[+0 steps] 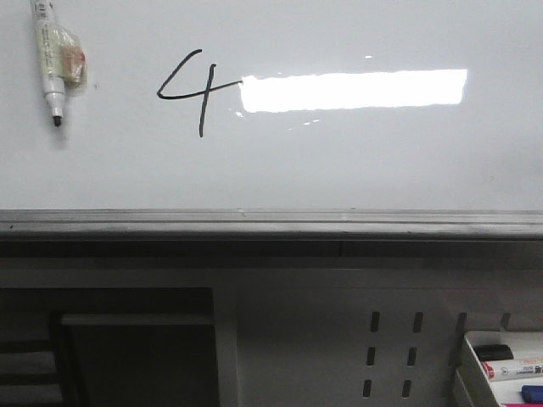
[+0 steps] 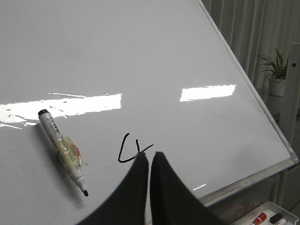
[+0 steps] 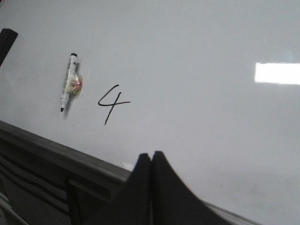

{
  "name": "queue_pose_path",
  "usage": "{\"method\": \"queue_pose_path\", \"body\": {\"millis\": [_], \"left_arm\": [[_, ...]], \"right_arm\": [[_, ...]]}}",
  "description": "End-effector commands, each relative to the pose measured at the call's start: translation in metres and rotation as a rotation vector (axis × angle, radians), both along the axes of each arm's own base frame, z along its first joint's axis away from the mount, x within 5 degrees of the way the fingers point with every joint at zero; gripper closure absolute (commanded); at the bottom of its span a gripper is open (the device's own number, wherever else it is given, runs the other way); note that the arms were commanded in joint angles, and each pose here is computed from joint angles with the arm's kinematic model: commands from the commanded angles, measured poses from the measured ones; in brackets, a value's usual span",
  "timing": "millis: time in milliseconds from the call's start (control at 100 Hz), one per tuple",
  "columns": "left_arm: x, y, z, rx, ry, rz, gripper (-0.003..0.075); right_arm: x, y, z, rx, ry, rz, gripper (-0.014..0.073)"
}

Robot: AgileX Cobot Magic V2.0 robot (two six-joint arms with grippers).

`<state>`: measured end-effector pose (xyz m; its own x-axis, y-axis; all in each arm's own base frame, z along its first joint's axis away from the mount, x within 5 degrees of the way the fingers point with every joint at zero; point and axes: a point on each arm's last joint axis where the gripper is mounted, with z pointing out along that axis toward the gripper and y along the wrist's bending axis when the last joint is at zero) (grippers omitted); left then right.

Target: Write number 4 on whiteboard

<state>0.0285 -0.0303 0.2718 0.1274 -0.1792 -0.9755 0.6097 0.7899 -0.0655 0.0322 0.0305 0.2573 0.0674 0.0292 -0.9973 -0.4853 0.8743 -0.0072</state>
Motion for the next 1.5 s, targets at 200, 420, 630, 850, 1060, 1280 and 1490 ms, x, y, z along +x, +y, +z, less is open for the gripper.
{"method": "queue_pose_path", "body": {"millis": [200, 420, 630, 850, 1060, 1280, 1490], "left_arm": [[-0.005, 0.006, 0.011, -0.063, -0.041, 0.023, 0.0741], [-0.005, 0.006, 0.011, -0.061, -0.042, 0.024, 0.0741], [0.004, 0.009, -0.001, 0.002, -0.019, 0.12, 0.0741], [0.017, 0.014, -0.028, 0.047, -0.017, 0.296, 0.0741], [0.024, 0.021, -0.048, 0.065, 0.009, 0.473, 0.0741], [0.025, 0.023, -0.059, 0.052, 0.024, 0.519, 0.0741], [0.025, 0.023, -0.061, 0.084, 0.033, 0.52, 0.0741]], "right_arm": [[-0.002, -0.004, 0.012, 0.049, -0.063, -0.041, 0.0661], [-0.002, -0.004, 0.012, 0.049, -0.063, -0.041, 0.0661], [-0.002, -0.004, 0.012, 0.049, -0.063, -0.041, 0.0661], [-0.002, -0.004, 0.012, 0.049, -0.063, -0.041, 0.0661], [-0.002, -0.004, 0.012, 0.049, -0.063, -0.041, 0.0661], [-0.002, -0.004, 0.012, 0.049, -0.063, -0.041, 0.0661], [-0.002, -0.004, 0.012, 0.049, -0.063, -0.041, 0.0661]]}}
